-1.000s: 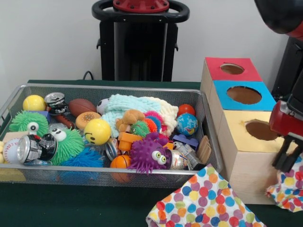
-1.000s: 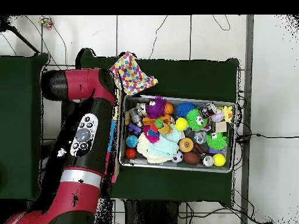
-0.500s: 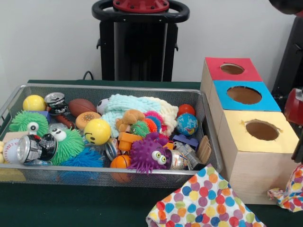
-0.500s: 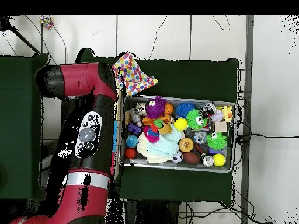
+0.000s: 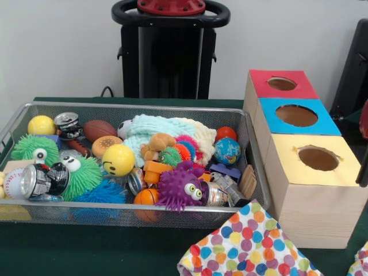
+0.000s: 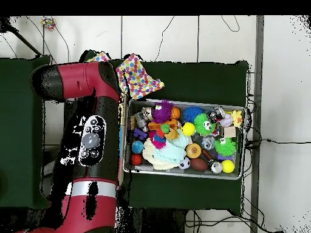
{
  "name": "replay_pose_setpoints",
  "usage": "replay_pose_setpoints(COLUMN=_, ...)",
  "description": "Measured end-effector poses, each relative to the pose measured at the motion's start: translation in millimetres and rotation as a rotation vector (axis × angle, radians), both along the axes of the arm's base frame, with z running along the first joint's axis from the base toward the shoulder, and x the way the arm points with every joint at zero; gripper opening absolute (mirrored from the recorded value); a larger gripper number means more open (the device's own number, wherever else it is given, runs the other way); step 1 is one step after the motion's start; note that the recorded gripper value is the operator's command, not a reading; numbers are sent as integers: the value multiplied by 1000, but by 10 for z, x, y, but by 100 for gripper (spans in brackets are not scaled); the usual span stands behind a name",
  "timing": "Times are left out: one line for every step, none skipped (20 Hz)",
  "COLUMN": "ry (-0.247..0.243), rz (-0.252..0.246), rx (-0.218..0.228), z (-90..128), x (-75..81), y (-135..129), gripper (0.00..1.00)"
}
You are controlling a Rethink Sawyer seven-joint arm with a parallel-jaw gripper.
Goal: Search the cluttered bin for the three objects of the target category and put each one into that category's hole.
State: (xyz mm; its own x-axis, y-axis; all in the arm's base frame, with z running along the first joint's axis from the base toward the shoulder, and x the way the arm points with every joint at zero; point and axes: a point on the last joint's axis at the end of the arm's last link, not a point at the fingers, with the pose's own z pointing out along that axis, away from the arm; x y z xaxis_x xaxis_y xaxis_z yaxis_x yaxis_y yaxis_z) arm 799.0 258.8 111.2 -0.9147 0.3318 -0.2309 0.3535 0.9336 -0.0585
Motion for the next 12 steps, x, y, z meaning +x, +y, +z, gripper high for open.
replay_pose_setpoints(ry=-1, rz=1, rx=1, z=5, x=5, y=-5, gripper=100)
replay_pose_setpoints(ry=-2, rz=2, rx=2, z=9, x=10, y=-15, gripper=100)
replay_pose_setpoints(ry=-2, rz=3, rx=1, z=10, x=17, y=-37, gripper=100)
replay_pose_setpoints(ry=-3, rz=4, rx=-1, z=10, x=27, y=-68, gripper=100)
replay_pose_setpoints(ry=-4, rz=5, rx=-1, z=9, x=35, y=-92, gripper=100)
replay_pose_setpoints(ry=-4, rz=6, rx=-2, z=8, x=38, y=-102, gripper=100)
replay_pose_setpoints(ry=-4, rz=7, rx=-2, z=8, x=41, y=-113, gripper=100)
replay_pose_setpoints(ry=-4, rz=8, rx=-4, z=5, x=43, y=-122, gripper=100)
replay_pose_setpoints(ry=-4, rz=14, rx=-11, z=-9, x=47, y=-145, gripper=100)
replay_pose_setpoints(ry=-3, rz=17, rx=-15, z=-14, x=45, y=-147, gripper=100)
replay_pose_setpoints(ry=-2, rz=20, rx=-19, z=-17, x=44, y=-148, gripper=100)
replay_pose_setpoints(ry=1, rz=24, rx=-24, z=-21, x=41, y=-148, gripper=100)
